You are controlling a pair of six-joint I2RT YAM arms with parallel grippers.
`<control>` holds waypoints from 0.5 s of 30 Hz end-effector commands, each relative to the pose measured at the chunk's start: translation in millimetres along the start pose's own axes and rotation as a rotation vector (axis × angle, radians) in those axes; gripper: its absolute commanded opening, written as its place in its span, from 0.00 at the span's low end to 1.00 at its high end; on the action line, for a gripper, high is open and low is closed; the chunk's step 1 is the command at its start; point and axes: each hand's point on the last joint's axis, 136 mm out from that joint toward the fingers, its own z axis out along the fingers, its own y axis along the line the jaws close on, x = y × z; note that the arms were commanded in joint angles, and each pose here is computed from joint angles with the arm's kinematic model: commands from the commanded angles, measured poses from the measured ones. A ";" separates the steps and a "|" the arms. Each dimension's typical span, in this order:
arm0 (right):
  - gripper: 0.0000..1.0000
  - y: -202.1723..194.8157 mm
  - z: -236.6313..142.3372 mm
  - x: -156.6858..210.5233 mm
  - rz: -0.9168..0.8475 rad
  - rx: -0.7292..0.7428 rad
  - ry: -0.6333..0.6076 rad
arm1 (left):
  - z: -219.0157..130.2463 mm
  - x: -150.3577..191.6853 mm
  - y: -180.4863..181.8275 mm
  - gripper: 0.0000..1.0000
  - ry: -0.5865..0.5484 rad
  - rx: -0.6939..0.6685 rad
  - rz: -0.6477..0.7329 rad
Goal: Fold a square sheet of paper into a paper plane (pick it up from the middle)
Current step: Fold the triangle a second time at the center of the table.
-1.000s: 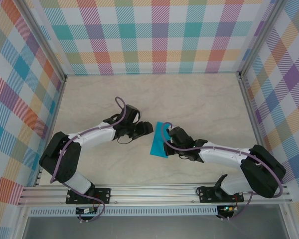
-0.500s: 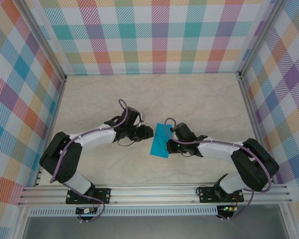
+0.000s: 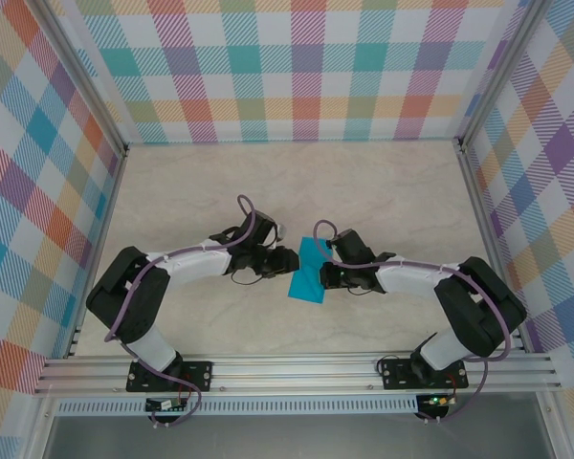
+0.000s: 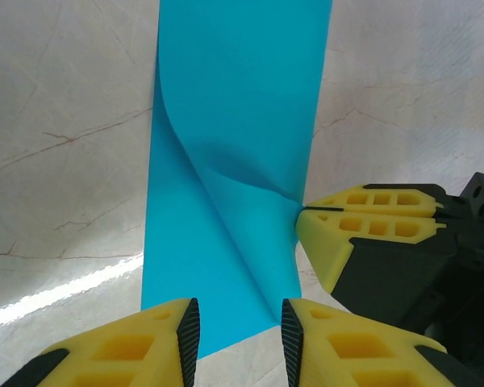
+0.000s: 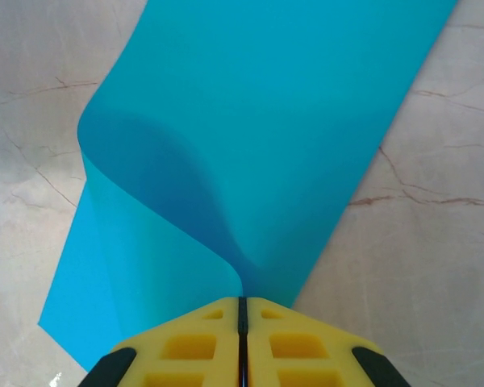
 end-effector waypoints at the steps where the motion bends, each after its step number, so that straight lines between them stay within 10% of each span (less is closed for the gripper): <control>1: 0.09 3.0 -1.0 -7.0 -0.021 -0.005 0.000 | 6.1 3.4 -11.0 0.34 0.020 0.028 0.042; 15: 0.09 -0.8 2.9 -12.3 -0.017 0.007 0.009 | 14.9 2.8 -12.9 0.32 0.031 0.031 0.044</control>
